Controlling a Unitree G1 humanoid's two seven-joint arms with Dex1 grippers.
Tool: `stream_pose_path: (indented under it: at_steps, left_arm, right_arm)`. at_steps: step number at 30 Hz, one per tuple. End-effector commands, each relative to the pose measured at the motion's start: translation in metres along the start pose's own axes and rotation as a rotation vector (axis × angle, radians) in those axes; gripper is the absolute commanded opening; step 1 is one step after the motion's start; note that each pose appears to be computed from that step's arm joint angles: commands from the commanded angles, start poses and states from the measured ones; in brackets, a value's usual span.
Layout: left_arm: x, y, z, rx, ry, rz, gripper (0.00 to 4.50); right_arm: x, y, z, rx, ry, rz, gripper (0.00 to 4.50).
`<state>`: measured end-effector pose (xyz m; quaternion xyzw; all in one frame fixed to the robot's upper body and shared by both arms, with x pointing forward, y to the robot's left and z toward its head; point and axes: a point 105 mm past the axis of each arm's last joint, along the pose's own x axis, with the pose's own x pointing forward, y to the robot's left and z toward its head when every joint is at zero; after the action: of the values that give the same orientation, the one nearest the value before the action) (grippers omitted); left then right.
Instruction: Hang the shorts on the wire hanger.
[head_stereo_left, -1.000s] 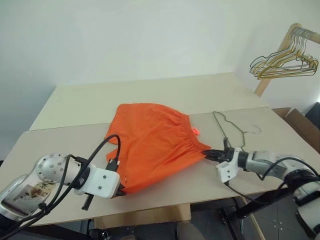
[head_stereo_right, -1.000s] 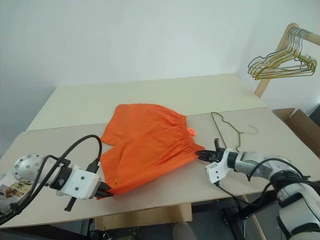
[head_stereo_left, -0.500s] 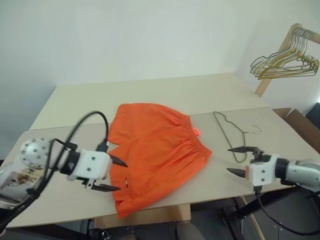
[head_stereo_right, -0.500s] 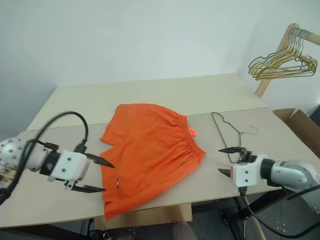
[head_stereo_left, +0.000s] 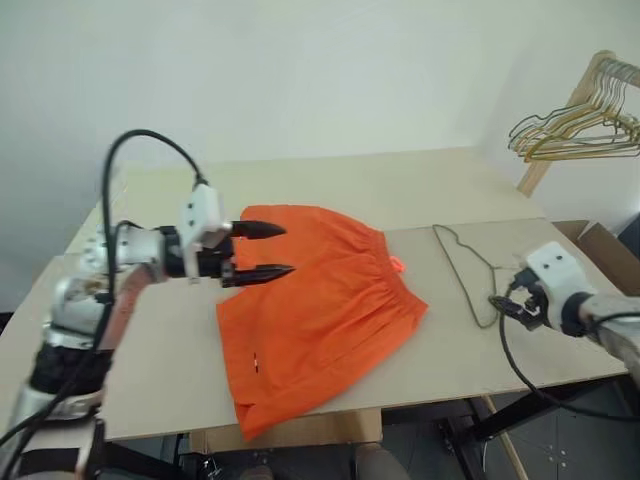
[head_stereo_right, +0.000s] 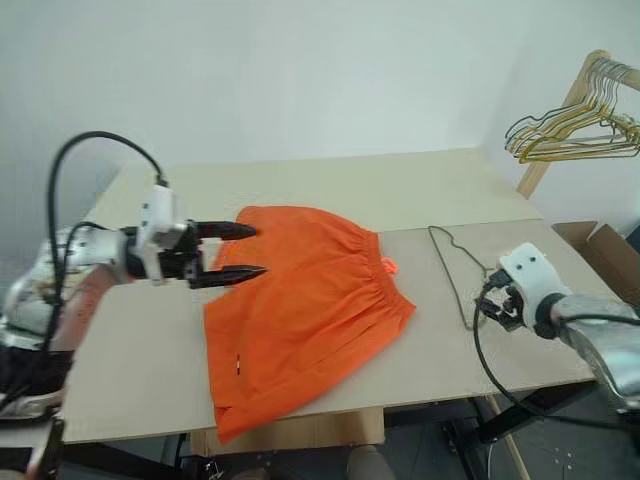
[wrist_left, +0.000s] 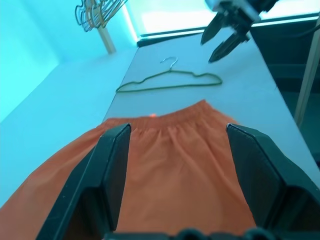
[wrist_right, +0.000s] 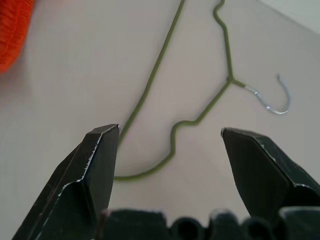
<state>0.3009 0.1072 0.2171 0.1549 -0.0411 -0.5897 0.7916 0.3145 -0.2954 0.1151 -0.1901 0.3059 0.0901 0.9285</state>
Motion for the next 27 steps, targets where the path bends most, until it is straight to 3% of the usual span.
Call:
stream_pose_path:
  at_steps: [1,6,12,16,24,27]
  left_arm:
    - [0.009,0.000,0.015,0.034,-0.035,0.002,3.28]
    - [0.015,-0.007,0.014,0.026,-0.041,-0.012,3.28]
    - [0.016,-0.013,0.011,0.016,-0.036,-0.002,3.28]
    - [0.015,-0.018,0.010,0.020,-0.031,-0.005,3.28]
    - [0.016,-0.015,0.022,0.045,-0.064,0.011,3.28]
    - [0.016,-0.016,0.021,0.044,-0.060,0.006,3.28]
  right_arm:
    - [0.006,-0.004,-0.002,0.095,0.083,-0.037,3.79]
    - [0.022,-0.010,-0.017,0.161,0.205,-0.119,3.79]
    - [0.032,-0.013,-0.023,0.225,0.242,-0.138,3.79]
    - [0.035,-0.006,-0.030,0.312,0.282,-0.090,2.93]
    - [0.038,0.001,-0.041,0.430,0.347,-0.107,0.06]
    - [0.035,-0.002,-0.040,0.425,0.340,-0.151,0.02]
